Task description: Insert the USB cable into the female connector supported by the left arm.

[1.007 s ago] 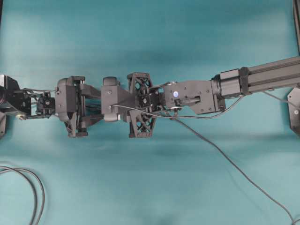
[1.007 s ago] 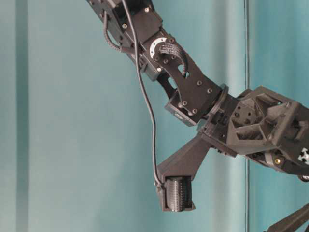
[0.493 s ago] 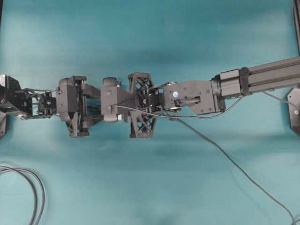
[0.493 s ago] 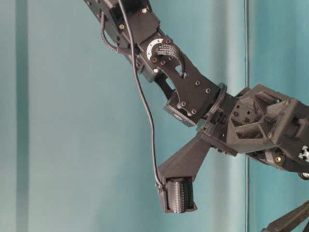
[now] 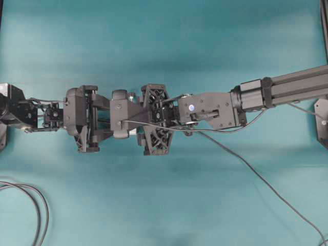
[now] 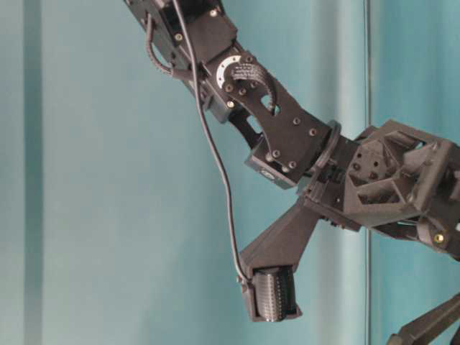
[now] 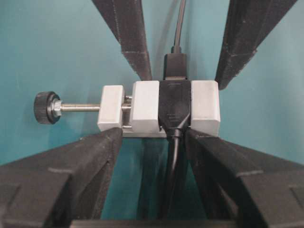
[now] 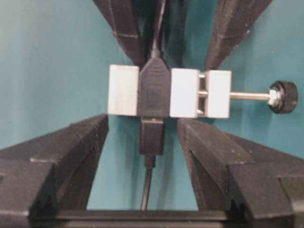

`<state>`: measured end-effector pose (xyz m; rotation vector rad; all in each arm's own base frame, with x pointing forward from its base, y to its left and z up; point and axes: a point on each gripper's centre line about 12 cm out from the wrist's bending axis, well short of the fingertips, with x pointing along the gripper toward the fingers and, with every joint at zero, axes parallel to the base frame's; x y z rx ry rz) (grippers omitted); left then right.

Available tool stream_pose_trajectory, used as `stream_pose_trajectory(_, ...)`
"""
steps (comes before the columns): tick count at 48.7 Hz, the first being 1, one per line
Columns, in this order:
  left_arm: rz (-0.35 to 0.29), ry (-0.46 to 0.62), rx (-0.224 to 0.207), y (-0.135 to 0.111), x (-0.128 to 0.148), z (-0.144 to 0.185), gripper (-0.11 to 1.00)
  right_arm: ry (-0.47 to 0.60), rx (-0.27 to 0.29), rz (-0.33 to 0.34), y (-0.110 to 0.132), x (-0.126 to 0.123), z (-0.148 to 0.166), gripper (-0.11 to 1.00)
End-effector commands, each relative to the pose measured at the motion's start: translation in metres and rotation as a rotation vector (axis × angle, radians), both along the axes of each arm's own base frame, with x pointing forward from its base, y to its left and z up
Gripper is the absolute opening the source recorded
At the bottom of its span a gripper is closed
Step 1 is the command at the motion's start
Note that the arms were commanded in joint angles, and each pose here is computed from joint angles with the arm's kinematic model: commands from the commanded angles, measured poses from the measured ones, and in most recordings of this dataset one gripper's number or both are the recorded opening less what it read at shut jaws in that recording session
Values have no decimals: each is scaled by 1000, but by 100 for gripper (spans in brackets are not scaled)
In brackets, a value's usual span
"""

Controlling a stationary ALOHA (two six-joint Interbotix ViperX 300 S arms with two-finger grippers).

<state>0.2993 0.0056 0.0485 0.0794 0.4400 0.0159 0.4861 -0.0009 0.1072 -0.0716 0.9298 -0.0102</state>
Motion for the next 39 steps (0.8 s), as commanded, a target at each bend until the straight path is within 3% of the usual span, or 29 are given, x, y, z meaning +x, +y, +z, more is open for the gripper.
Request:
stream_pose_trajectory(1,-27,-69,4,-7,4,17,74,-84,-1,-7,-4,0,38,69)
stream_pose_trajectory(27,27,-54,-5,4,-49,49,74,-40,4,-40,-15,-83,53,69)
stream_pose_trajectory(39,60,-114,-7,13,-57,81,74,-166,41,-91,-22,-111,85,69)
